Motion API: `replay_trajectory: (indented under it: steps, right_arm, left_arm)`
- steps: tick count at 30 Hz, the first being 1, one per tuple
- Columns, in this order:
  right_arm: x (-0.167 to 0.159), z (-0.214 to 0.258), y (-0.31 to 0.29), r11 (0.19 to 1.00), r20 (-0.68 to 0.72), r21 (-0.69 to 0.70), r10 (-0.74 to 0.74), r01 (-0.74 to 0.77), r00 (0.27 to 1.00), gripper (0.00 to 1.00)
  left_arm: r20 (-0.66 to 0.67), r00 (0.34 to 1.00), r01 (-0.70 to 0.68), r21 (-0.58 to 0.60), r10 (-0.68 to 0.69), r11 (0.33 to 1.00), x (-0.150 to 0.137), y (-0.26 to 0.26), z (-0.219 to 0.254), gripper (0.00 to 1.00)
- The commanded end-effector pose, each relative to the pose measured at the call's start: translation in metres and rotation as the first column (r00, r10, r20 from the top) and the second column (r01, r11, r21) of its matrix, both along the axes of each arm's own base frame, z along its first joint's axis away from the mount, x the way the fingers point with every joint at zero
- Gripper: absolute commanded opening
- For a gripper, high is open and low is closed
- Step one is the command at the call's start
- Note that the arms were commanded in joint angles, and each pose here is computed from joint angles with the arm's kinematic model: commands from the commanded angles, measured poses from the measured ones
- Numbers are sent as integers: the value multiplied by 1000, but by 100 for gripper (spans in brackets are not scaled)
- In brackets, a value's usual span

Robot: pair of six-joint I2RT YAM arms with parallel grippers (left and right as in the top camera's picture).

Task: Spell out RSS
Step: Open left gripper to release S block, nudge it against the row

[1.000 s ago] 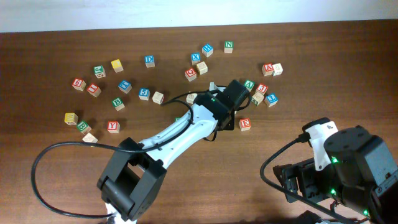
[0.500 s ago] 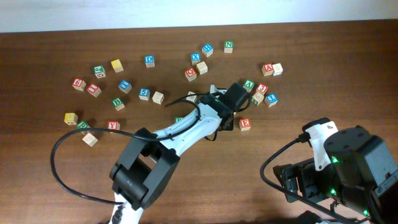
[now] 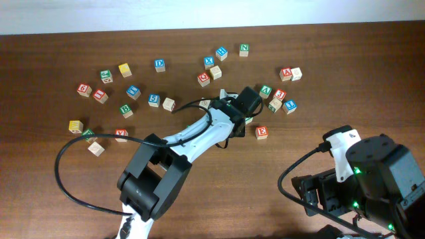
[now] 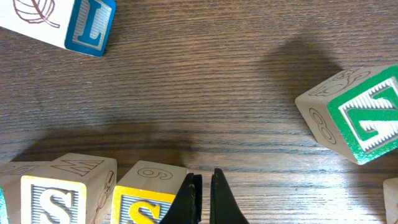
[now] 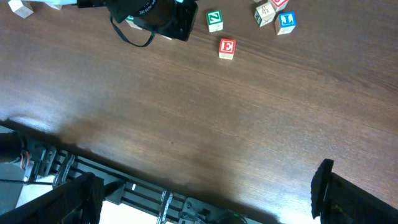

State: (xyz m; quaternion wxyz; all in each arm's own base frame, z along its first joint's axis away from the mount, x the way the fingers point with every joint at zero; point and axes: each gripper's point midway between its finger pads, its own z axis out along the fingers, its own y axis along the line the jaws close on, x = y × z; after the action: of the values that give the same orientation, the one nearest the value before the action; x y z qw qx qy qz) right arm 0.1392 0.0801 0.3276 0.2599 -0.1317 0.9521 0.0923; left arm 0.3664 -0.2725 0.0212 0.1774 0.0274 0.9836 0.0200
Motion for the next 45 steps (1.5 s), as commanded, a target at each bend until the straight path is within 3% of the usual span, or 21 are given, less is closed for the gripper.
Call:
replay_trajectory:
  steps: [1, 45]
  right_arm:
    - [0, 0, -2, 1000, -1, -7, -11, 11, 1000, 98]
    - [0, 0, -2, 1000, -1, -7, -11, 11, 1000, 98]
  left_arm:
    - [-1, 1000, 5, 28, -5, 1000, 0, 5, -5, 0]
    - [16, 1000, 1, 103, -3, 995, 6, 24, -4, 0]
